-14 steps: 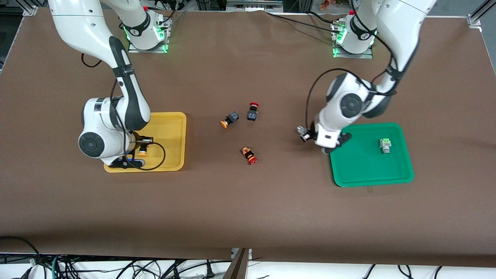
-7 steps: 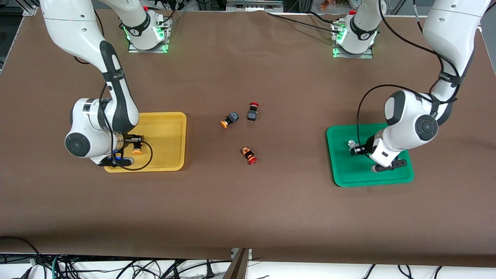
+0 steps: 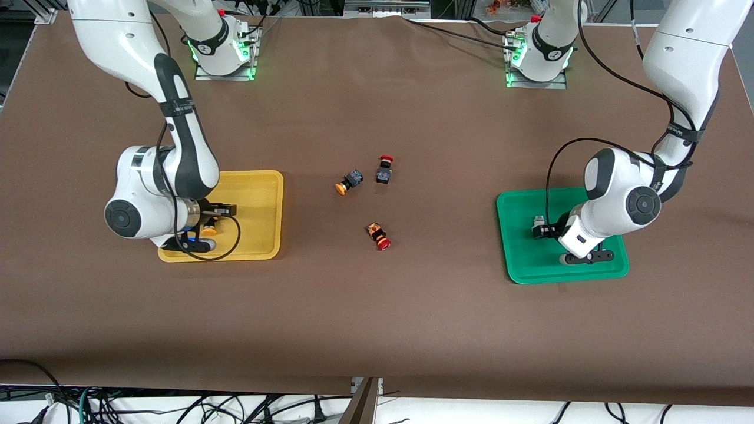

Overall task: Place green and yellow buttons in trays
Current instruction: 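Place the second green button in the green tray with the left gripper, then grasp the second yellow button with the right gripper while the left retracts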

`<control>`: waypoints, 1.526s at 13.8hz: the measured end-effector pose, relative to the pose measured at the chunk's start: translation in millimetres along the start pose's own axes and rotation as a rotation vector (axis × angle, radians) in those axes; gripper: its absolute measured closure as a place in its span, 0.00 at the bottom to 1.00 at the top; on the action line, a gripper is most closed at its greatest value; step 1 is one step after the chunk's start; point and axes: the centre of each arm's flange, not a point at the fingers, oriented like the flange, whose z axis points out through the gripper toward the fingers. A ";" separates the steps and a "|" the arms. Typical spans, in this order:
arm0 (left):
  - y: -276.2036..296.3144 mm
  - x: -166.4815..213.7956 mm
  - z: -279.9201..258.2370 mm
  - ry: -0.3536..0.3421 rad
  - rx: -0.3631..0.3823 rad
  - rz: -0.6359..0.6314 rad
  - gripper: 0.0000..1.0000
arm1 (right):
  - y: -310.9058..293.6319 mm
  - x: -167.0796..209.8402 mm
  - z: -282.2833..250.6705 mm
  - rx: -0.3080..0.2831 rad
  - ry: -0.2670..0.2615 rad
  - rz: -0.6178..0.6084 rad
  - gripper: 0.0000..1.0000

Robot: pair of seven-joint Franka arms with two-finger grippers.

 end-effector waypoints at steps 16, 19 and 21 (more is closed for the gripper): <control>25.2 29.8 -248.1 0.027 0.055 0.009 0.00 | -284.2 -128.4 86.9 0.061 0.116 0.418 0.33; 41.5 -11.4 -310.7 0.022 0.109 0.023 0.00 | -283.0 -123.2 95.0 0.062 0.134 0.423 0.31; 42.3 -38.5 -343.9 0.006 0.134 0.012 0.00 | -289.8 -125.8 105.6 0.067 0.148 0.421 0.30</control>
